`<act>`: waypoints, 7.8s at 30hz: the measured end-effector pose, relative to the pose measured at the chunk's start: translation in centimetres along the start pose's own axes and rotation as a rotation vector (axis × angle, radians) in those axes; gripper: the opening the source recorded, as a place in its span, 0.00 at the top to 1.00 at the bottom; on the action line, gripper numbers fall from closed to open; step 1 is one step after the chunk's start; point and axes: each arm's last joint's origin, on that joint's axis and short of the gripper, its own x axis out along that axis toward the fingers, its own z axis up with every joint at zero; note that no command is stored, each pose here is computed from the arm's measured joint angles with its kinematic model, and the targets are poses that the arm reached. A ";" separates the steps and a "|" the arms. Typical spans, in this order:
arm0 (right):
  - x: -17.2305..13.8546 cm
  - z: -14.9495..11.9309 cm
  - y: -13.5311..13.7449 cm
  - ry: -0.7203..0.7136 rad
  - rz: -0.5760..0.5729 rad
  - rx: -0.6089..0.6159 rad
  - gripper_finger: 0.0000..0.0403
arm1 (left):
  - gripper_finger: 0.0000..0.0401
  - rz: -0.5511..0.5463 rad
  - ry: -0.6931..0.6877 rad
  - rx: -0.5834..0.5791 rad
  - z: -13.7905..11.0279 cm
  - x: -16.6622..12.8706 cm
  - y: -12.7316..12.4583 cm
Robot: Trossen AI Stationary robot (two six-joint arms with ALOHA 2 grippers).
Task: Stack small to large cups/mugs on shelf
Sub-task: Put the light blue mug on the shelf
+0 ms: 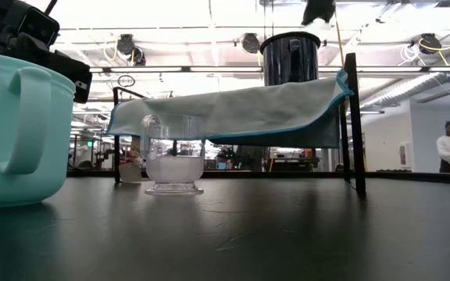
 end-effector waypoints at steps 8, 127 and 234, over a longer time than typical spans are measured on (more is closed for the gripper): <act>-2.6 -2.6 3.4 -0.254 0.069 -0.096 0.98 | 0.91 0.000 0.000 0.000 0.0 0.0 0.0; 11.2 -26.8 8.2 -0.879 0.269 -0.303 1.00 | 0.91 -0.131 -0.010 -0.124 4.6 2.2 -2.3; 11.4 -26.9 8.2 -0.849 0.282 -0.271 1.00 | 0.36 0.016 0.889 -0.367 5.3 10.0 -4.8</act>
